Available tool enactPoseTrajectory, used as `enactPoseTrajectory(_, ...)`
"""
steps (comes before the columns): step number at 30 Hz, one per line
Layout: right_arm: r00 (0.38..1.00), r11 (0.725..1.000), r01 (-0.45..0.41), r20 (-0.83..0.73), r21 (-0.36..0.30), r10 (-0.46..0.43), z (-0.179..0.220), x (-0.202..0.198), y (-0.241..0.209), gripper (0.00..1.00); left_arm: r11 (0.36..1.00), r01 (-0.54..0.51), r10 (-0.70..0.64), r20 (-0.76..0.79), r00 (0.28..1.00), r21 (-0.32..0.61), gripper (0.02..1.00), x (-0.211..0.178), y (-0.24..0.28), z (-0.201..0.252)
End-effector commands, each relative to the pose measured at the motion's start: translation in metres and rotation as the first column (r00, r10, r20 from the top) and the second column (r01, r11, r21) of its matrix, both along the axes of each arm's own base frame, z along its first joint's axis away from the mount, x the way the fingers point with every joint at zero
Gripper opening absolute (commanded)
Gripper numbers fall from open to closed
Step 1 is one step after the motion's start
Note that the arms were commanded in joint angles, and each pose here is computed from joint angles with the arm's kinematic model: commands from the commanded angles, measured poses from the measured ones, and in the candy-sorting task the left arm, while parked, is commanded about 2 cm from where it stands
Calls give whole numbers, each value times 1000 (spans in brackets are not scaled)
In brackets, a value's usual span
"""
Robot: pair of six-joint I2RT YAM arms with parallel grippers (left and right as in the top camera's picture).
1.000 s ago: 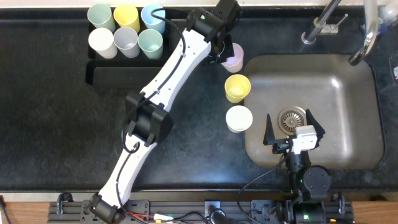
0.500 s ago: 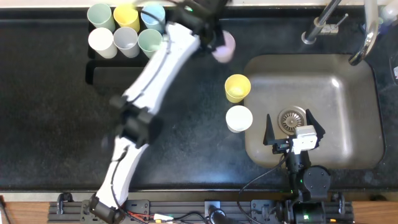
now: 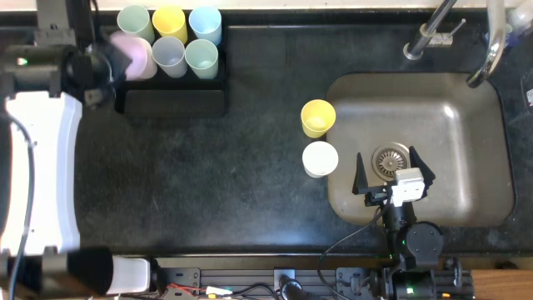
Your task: Store Cups
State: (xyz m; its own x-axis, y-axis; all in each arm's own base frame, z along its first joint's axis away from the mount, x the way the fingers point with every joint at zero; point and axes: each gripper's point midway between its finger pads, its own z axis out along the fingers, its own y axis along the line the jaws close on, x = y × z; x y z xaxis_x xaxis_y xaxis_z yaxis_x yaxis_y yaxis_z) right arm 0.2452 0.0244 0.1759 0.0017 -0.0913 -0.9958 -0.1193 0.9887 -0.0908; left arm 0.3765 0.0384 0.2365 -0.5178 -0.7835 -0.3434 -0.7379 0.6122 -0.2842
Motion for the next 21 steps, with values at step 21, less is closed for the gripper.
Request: enactPoseTrajectory(21, 1000, 1000, 0, 0, -3, 0, -4, 0, 0, 998, 983, -148, 130, -169, 977, -105, 36, 9, 45, -100)
